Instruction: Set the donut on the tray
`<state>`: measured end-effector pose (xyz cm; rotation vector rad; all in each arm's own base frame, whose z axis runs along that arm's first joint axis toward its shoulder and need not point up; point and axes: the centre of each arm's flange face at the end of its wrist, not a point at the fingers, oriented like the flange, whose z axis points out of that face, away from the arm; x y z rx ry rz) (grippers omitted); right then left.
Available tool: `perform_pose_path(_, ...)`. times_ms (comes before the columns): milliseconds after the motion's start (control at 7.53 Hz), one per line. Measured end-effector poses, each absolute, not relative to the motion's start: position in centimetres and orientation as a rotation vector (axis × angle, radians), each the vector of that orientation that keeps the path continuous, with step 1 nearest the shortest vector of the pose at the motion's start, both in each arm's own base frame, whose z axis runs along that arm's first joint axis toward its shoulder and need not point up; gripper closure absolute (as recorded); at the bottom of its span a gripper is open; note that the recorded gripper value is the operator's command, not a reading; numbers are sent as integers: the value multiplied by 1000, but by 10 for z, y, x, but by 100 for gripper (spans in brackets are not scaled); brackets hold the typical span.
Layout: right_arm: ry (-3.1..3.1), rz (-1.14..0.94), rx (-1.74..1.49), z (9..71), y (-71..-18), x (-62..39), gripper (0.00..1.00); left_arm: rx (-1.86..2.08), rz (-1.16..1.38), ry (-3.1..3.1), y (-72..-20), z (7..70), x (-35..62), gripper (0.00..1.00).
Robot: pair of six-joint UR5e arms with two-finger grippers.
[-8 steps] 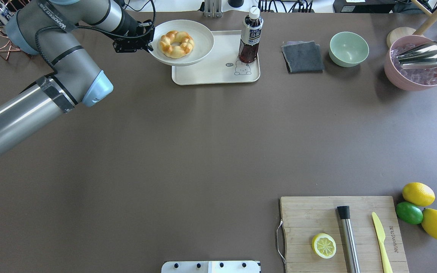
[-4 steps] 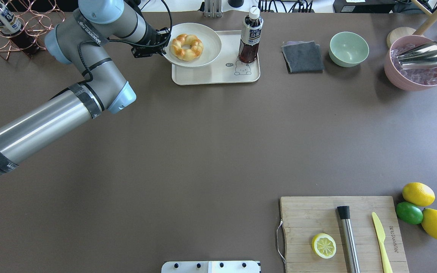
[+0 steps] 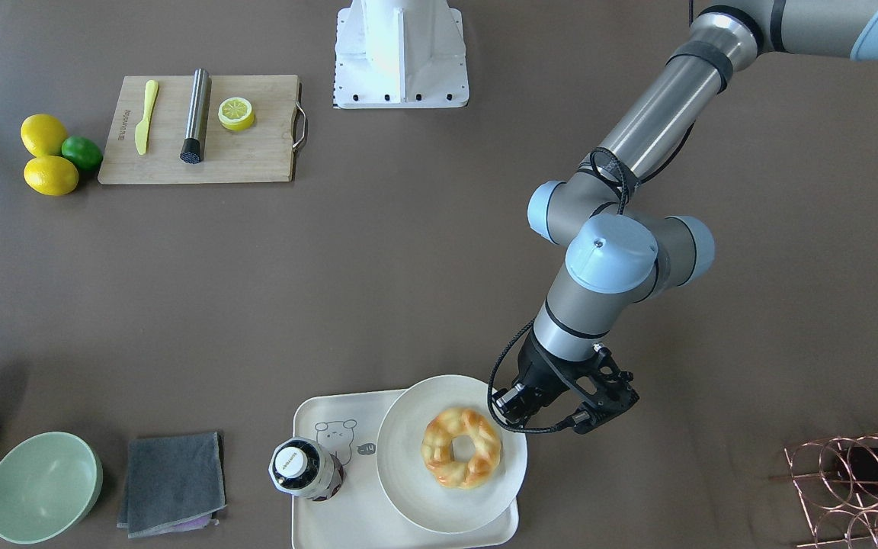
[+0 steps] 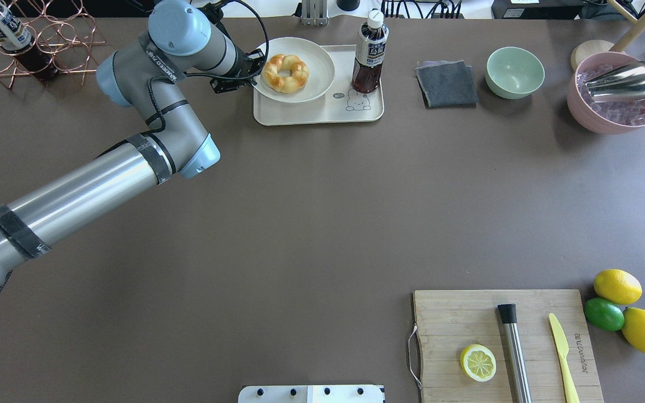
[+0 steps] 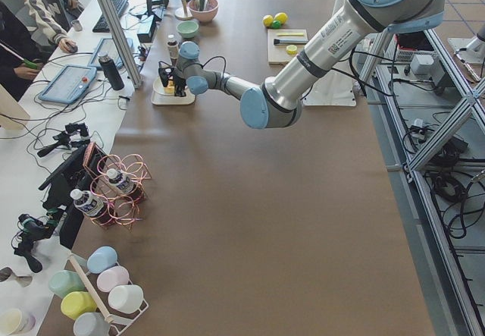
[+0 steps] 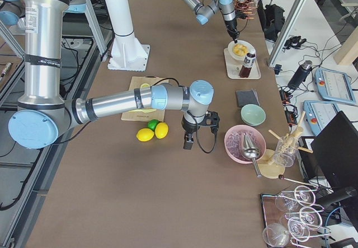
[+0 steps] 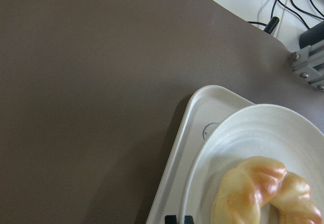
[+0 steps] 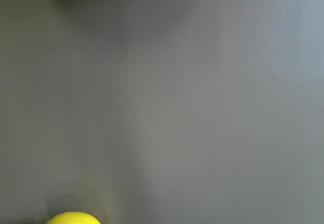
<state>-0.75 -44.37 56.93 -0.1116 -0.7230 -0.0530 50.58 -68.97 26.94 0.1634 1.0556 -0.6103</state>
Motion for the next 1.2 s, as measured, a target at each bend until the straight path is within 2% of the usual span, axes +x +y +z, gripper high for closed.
perform_pose_path(266,-723,-53,-111,570,-443,-7,0,172,-626,1046,-691,269,513,100)
perform_pose_path(399,-723,-54,-110,570,-443,-7,0,180,-626,1044,-689,268,518,6)
perform_pose_path(531,-723,-54,-110,570,-443,-7,0,194,-625,1041,-685,267,525,2)
perform_pose_path(1196,-723,-52,-115,573,-446,-7,0,315,-511,1035,-681,261,526,2)
